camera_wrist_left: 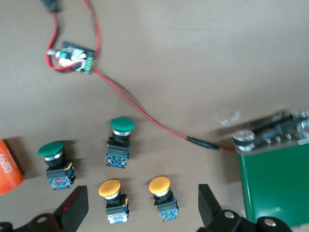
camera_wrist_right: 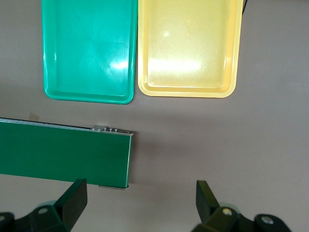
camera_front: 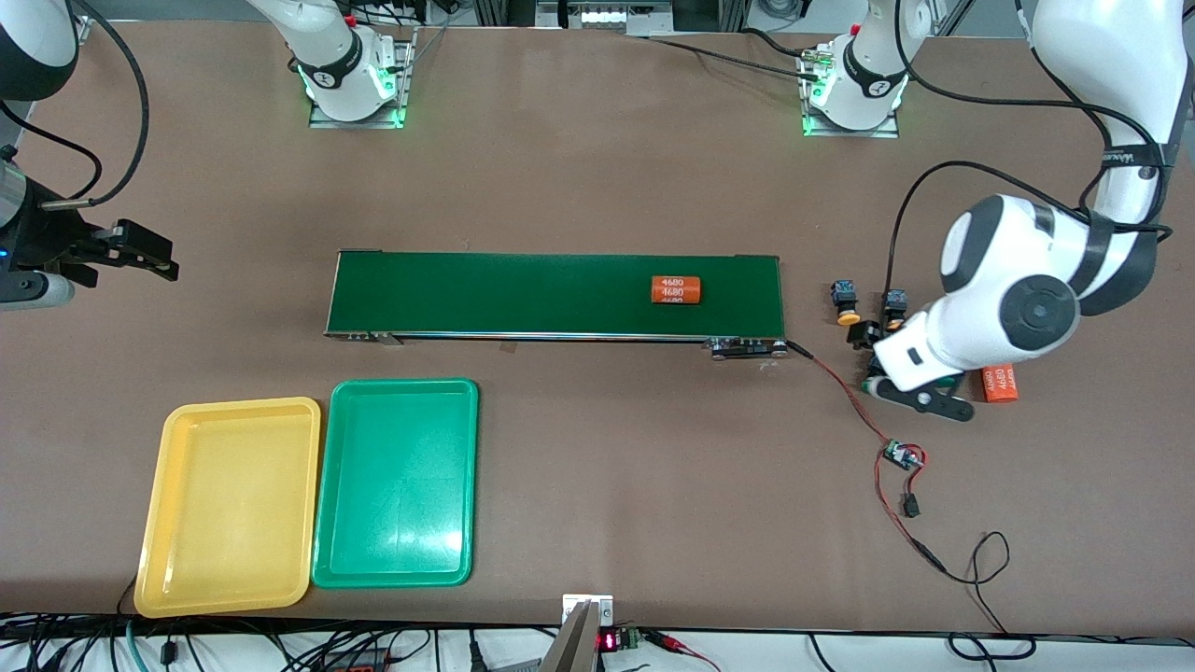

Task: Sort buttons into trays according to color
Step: 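Move the left gripper to the green button and grasp it, then carry the green button onto the conveyor belt and release it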

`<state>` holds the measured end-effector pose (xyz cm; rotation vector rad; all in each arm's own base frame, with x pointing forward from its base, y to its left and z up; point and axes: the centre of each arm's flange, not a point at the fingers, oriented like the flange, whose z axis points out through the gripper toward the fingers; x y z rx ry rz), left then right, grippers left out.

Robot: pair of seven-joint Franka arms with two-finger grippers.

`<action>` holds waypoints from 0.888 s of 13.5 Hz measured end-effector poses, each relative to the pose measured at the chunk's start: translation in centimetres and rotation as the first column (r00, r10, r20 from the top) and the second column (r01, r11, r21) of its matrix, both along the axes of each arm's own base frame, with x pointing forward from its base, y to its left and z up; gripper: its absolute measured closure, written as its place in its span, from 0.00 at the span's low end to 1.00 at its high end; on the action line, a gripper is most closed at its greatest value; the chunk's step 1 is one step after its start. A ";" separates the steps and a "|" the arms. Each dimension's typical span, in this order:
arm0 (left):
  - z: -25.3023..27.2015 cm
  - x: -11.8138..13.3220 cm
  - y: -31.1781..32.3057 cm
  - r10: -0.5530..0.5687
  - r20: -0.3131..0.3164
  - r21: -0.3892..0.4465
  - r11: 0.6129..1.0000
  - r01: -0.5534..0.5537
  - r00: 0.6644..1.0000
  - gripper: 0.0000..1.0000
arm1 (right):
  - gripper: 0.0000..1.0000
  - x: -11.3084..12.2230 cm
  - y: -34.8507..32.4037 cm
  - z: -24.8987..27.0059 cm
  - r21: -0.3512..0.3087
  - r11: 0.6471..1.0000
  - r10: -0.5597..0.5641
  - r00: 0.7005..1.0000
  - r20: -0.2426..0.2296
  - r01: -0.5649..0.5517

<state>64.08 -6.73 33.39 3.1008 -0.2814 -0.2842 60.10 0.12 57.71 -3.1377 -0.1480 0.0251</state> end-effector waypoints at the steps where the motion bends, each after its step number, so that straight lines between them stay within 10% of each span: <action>1: -0.4 0.4 1.5 0.038 0.020 0.001 0.999 -0.038 0.999 0.00 | 0.00 0.0 0.0 0.0 0.000 1.000 0.000 1.000 0.000 0.000; 6: -7.3 -1.5 3.6 0.039 0.058 -0.003 0.999 -0.039 0.998 0.00 | 0.00 -0.1 0.0 0.0 0.000 1.000 0.000 1.000 -0.004 0.000; 12: -14.6 -5.3 4.2 -0.236 0.147 -0.033 0.969 0.243 0.961 0.00 | 0.00 -0.1 0.0 0.0 0.000 1.000 0.000 1.000 -0.005 0.000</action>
